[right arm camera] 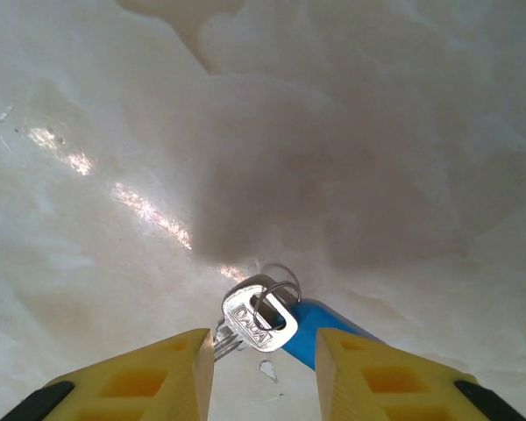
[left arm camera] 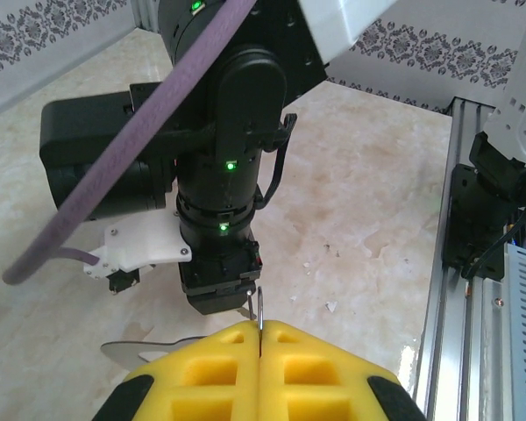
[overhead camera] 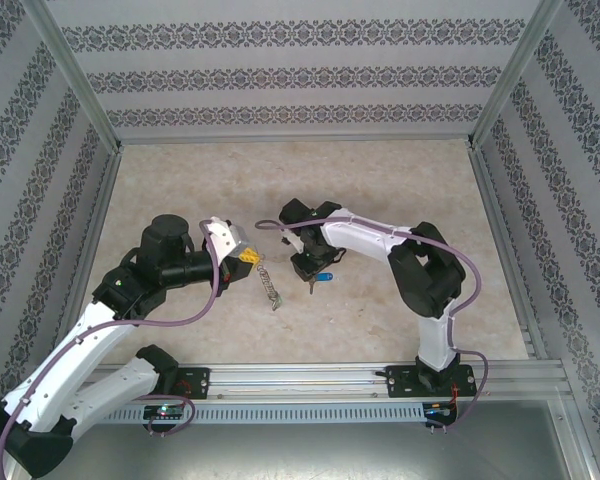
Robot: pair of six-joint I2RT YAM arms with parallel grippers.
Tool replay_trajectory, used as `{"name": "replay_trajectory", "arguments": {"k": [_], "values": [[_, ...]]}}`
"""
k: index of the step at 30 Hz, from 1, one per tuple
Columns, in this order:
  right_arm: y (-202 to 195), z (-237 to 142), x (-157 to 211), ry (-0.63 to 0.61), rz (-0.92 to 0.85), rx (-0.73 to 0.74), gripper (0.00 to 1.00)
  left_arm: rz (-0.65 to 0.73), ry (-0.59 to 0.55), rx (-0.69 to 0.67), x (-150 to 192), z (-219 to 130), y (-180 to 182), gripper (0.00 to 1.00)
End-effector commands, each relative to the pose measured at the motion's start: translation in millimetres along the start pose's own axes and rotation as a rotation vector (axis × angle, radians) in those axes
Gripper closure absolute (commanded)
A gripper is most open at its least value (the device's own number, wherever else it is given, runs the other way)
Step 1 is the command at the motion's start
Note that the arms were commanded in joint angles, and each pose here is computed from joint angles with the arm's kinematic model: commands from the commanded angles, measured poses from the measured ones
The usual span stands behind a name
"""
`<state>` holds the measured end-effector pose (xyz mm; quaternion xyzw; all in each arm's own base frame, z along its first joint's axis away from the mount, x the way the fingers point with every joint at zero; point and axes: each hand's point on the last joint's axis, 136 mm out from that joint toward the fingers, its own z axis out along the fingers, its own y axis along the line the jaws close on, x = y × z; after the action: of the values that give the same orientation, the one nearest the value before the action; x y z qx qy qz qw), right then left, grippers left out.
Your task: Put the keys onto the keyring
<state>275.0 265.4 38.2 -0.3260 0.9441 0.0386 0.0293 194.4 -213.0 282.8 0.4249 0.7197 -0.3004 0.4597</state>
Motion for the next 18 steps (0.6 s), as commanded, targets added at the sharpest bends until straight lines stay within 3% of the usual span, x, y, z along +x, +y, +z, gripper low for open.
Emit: {"name": "replay_trajectory", "arguments": {"k": [1, 18], "values": [[-6, 0, 2, 0.036, 0.015, 0.051, 0.64, 0.001, -0.009, -0.024, -1, -5, 3, 1.0], [-6, 12, -5, 0.053, 0.014, 0.072, 0.66, 0.008, -0.007, -0.026, 0, -7, 2, 1.0]]}}
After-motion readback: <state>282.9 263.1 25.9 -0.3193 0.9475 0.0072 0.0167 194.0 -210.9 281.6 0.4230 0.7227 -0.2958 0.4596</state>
